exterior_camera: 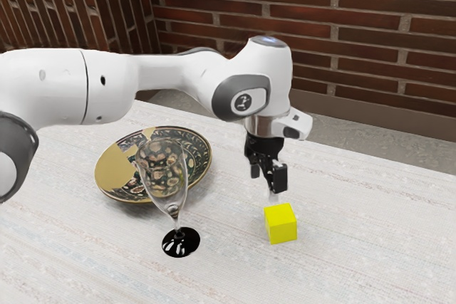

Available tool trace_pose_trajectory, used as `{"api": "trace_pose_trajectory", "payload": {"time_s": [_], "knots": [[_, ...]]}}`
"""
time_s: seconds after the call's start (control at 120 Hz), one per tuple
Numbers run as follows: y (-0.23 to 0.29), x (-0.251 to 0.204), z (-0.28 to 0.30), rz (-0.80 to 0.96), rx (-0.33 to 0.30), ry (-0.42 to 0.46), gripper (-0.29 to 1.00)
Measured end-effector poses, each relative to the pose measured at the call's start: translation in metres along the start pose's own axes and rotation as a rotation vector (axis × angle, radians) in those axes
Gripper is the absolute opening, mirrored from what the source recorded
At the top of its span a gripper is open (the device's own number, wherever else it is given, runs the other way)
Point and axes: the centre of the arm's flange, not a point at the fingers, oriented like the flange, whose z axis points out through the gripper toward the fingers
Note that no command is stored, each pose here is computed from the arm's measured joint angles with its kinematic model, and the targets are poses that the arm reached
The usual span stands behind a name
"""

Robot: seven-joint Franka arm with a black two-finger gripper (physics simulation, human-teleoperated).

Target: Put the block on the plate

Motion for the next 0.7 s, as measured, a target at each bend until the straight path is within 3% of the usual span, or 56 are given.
{"api": "trace_pose_trajectory", "payload": {"time_s": [0.258,0.7], "knots": [[0.005,0.033,0.068,0.059,0.027,0.025,0.7],[-0.003,0.051,0.117,0.072,0.035,0.075,0.7]]}}
